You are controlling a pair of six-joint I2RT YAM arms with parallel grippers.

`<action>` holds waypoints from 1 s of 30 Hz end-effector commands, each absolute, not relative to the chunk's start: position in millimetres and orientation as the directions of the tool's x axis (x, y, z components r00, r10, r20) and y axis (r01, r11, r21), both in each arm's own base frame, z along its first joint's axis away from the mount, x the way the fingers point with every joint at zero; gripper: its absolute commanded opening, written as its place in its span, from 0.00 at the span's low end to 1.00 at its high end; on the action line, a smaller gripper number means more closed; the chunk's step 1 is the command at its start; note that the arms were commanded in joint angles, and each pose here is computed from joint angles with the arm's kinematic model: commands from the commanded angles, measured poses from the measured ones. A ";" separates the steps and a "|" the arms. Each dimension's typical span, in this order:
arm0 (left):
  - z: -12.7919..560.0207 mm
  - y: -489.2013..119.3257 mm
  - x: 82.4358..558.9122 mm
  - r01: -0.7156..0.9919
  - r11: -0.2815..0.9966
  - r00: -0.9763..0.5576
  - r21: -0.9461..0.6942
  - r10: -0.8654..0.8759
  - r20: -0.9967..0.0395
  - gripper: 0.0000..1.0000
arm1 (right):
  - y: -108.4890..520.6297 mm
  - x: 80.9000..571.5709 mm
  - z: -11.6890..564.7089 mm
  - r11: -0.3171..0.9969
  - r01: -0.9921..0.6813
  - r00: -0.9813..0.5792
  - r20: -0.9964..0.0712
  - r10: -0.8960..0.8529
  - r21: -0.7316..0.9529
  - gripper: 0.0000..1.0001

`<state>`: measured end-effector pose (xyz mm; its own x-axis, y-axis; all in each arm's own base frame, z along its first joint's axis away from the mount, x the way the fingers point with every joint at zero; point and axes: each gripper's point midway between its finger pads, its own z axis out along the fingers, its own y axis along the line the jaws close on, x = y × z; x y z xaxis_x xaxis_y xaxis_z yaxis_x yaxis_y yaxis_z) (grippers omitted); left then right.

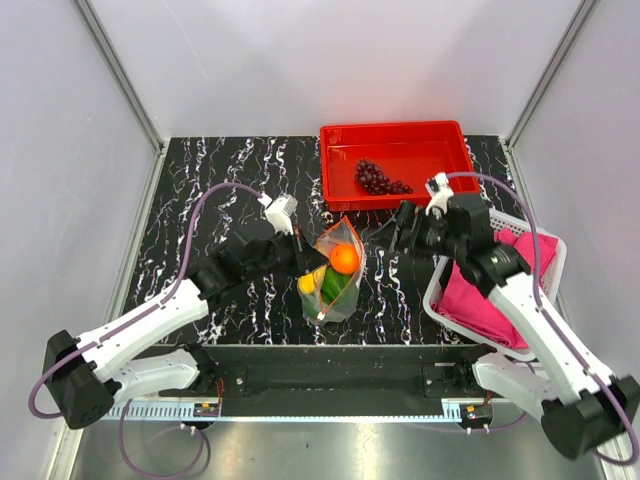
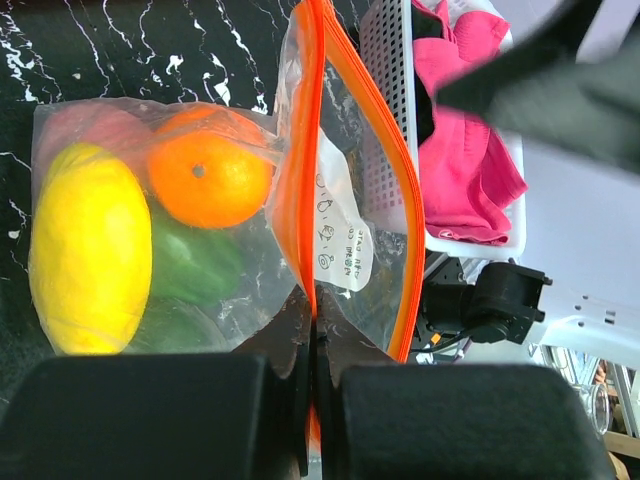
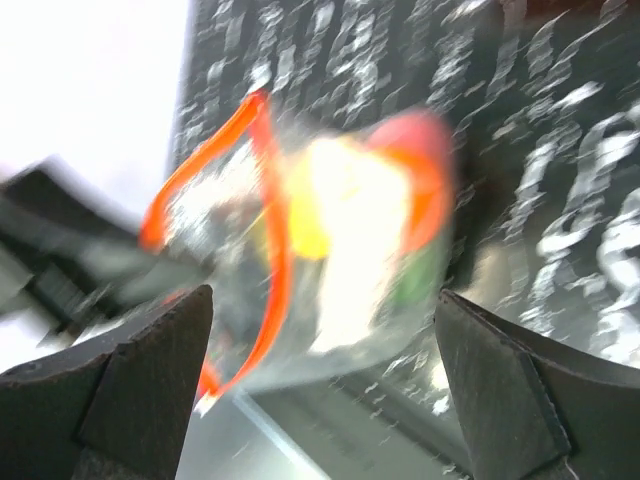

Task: Open the zip-top bag and remove the fake food

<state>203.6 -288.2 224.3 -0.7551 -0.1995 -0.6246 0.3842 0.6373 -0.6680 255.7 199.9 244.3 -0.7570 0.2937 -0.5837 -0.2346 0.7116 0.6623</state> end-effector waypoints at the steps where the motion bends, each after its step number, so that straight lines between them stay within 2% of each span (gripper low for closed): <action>1: 243.2 -299.8 207.0 0.420 0.583 -0.737 -0.696 -0.229 -0.637 0.00 | 220.4 220.5 292.0 0.514 -0.369 -0.757 -0.571 0.318 0.774 1.00; 5: 241.7 -303.7 207.4 0.419 0.576 -0.741 -0.701 -0.229 -0.631 0.00 | 215.6 202.0 310.4 0.557 -0.414 -0.740 -0.623 0.256 0.720 0.98; 8: 240.0 -304.6 209.0 0.412 0.584 -0.741 -0.699 -0.232 -0.631 0.00 | 221.7 198.8 313.9 0.564 -0.444 -0.740 -0.640 0.208 0.697 0.88; 9: 240.6 -306.2 208.5 0.414 0.583 -0.740 -0.700 -0.232 -0.631 0.00 | 225.1 197.9 310.4 0.567 -0.437 -0.756 -0.627 0.189 0.698 0.81; 11: 241.1 -307.5 209.5 0.409 0.586 -0.738 -0.699 -0.239 -0.632 0.00 | 242.0 195.8 304.5 0.565 -0.455 -0.773 -0.621 0.133 0.688 0.75; 12: 241.8 -309.0 208.6 0.412 0.585 -0.738 -0.699 -0.236 -0.632 0.00 | 246.9 195.9 301.1 0.572 -0.458 -0.776 -0.620 0.116 0.680 0.64; 14: 241.8 -311.3 208.5 0.408 0.588 -0.742 -0.698 -0.232 -0.629 0.00 | 259.0 199.6 293.6 0.596 -0.467 -0.772 -0.630 0.086 0.654 0.59; 15: 245.7 -313.6 207.7 0.412 0.585 -0.739 -0.698 -0.233 -0.632 0.00 | 262.0 201.6 291.2 0.604 -0.469 -0.770 -0.633 0.079 0.645 0.49; 17: 244.4 -313.6 209.0 0.398 0.602 -0.740 -0.692 -0.234 -0.630 0.00 | 265.6 209.2 277.5 0.633 -0.447 -0.782 -0.620 0.067 0.632 0.38; 23: 252.3 -318.7 208.5 0.385 0.610 -0.741 -0.693 -0.243 -0.626 0.00 | 269.9 213.9 230.8 0.666 -0.424 -0.806 -0.591 0.032 0.614 0.34; 30: 244.9 -339.2 197.4 0.392 0.604 -0.764 -0.694 -0.208 -0.611 0.00 | 264.3 230.9 177.4 0.748 -0.369 -0.815 -0.578 0.025 0.551 0.35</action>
